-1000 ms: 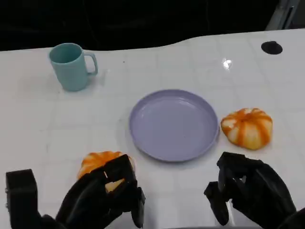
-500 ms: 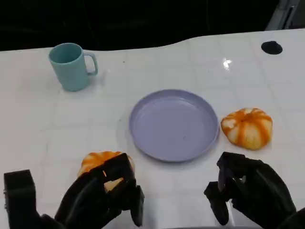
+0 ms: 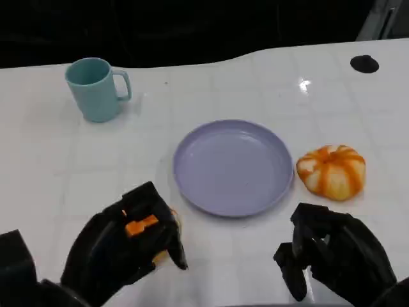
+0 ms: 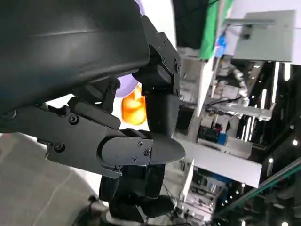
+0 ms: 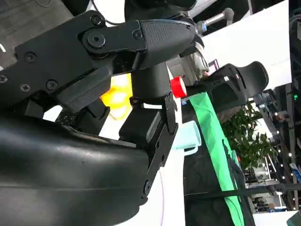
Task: Grasp the bread from the table and place it into the plate.
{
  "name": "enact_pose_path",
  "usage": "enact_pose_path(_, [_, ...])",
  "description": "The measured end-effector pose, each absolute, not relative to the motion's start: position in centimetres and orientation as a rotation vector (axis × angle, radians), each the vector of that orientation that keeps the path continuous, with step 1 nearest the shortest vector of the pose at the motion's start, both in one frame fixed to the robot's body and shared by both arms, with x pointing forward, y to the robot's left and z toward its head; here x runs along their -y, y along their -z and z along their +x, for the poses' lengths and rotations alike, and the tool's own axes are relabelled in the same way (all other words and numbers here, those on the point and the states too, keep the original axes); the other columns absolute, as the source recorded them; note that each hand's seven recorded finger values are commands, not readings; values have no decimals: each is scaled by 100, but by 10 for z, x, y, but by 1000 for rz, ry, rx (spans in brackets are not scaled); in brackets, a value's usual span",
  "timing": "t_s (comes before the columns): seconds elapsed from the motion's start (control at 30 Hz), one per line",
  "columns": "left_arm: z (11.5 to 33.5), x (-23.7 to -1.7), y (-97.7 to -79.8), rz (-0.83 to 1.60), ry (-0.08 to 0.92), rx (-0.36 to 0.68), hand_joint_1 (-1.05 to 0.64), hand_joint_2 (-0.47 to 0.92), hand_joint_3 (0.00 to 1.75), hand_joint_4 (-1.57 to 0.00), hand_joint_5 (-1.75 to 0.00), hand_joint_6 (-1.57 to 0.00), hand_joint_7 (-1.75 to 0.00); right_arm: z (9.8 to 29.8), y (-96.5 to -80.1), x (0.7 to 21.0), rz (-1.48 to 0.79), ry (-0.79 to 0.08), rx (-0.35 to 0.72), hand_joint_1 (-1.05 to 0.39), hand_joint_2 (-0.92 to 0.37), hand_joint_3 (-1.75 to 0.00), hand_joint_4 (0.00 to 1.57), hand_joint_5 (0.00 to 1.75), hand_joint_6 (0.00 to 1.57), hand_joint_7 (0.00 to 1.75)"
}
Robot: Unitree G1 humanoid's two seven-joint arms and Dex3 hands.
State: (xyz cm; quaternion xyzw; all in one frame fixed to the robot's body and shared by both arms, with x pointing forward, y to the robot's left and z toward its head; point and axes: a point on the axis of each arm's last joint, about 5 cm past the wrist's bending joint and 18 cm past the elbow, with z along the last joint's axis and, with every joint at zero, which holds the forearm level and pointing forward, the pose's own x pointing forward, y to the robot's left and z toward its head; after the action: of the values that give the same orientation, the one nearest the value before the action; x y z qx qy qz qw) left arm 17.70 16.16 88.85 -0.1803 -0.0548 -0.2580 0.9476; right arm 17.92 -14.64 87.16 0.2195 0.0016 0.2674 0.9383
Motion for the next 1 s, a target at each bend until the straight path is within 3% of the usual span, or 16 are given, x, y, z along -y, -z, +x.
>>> enact_pose_path(0.07, [180, -165, -894, -285, 524, 164, -73, 92, 34, -43, -138, -41, -75, 179, -872, 146, 448, -547, -3, -95, -74, -48, 118, 168, 102, 153])
enact_pose_path(0.13, [183, -168, -901, -160, 509, 227, -77, 92, 35, -40, -127, -38, -64, 180, -872, 146, 448, -548, -2, -94, -74, -48, 118, 168, 102, 152])
enact_pose_path(0.27, [185, -176, -911, 77, 466, 316, -72, 92, 17, -34, -98, -37, -33, 180, -871, 146, 448, -549, -3, -94, -74, -49, 118, 168, 102, 153])
enact_pose_path(0.5, [183, -185, -923, 371, 419, 353, -68, 92, 9, -23, -89, -33, -21, 180, -871, 146, 449, -550, -3, -95, -73, -50, 118, 168, 102, 153])
enact_pose_path(0.57, [182, -186, -927, 439, 418, 357, -69, 92, 10, -21, -71, -30, -11, 180, -871, 146, 449, -550, -3, -95, -72, -50, 119, 167, 103, 152])
enact_pose_path(0.77, [175, -191, -951, 913, 428, 316, -76, 92, 10, -26, -48, -32, -3, 180, -872, 147, 447, -551, -3, -95, -73, -51, 118, 167, 102, 152])
enact_pose_path(1.0, [174, -182, -949, 1236, 431, 275, -79, 92, 4, -26, -41, -31, 0, 180, -872, 146, 447, -551, -3, -94, -73, -50, 120, 165, 102, 150])
